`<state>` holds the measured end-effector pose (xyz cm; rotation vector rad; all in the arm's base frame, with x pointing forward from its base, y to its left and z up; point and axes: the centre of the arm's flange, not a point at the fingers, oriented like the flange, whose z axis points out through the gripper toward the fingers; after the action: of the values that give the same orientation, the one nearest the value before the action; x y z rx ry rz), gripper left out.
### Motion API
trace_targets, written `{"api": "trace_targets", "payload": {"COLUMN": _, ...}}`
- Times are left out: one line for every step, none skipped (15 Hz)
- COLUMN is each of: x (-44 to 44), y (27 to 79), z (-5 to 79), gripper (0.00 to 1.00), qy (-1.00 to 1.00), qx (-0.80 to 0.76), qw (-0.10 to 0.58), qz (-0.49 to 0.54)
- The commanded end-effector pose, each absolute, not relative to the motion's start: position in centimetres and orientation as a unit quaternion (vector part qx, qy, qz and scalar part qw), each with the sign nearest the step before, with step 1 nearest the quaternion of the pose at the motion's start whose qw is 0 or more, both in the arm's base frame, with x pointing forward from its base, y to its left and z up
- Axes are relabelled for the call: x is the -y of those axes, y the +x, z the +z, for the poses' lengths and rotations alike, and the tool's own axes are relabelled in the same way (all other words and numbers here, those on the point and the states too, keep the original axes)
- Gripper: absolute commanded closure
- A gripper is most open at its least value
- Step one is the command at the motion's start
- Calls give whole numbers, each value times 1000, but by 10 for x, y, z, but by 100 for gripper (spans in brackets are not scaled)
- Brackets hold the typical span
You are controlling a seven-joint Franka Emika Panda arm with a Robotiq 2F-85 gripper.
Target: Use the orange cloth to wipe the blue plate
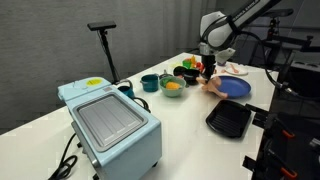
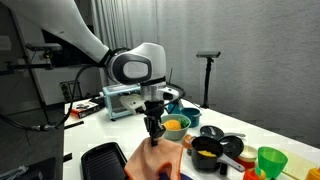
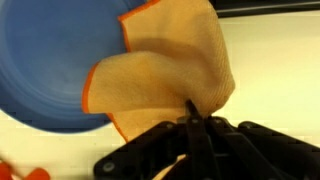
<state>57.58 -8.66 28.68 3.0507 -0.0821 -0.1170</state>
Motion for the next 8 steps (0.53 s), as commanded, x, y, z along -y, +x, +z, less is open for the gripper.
{"api": "trace_targets", "payload": {"x": 17, "y": 601, "z": 295, "gripper": 99, "qy": 999, "qx": -39, "qw": 27, "qz": -1}}
{"api": "trace_targets", "payload": {"x": -5, "y": 602, "z": 293, "gripper": 99, "qy": 998, "qx": -61, "qw": 21, "qz": -1}}
{"api": "trace_targets", "payload": {"x": -24, "y": 602, "z": 292, "gripper": 99, "qy": 997, "qx": -79, "qw": 13, "qz": -5}}
{"api": "trace_targets", "payload": {"x": -39, "y": 600, "z": 292, "gripper": 99, "qy": 995, "qx": -95, "qw": 4, "qz": -12}}
{"api": "trace_targets", "payload": {"x": -54, "y": 597, "z": 287, "gripper": 99, "qy": 994, "qx": -108, "qw": -1, "qz": -20}}
{"api": "trace_targets", "payload": {"x": -63, "y": 594, "z": 284, "gripper": 99, "qy": 993, "qx": -119, "qw": -2, "qz": -21}}
{"api": "trace_targets", "payload": {"x": -71, "y": 593, "z": 278, "gripper": 99, "qy": 991, "qx": -129, "qw": -2, "qz": -27}}
{"api": "trace_targets", "payload": {"x": -76, "y": 591, "z": 270, "gripper": 99, "qy": 990, "qx": -137, "qw": -2, "qz": -36}}
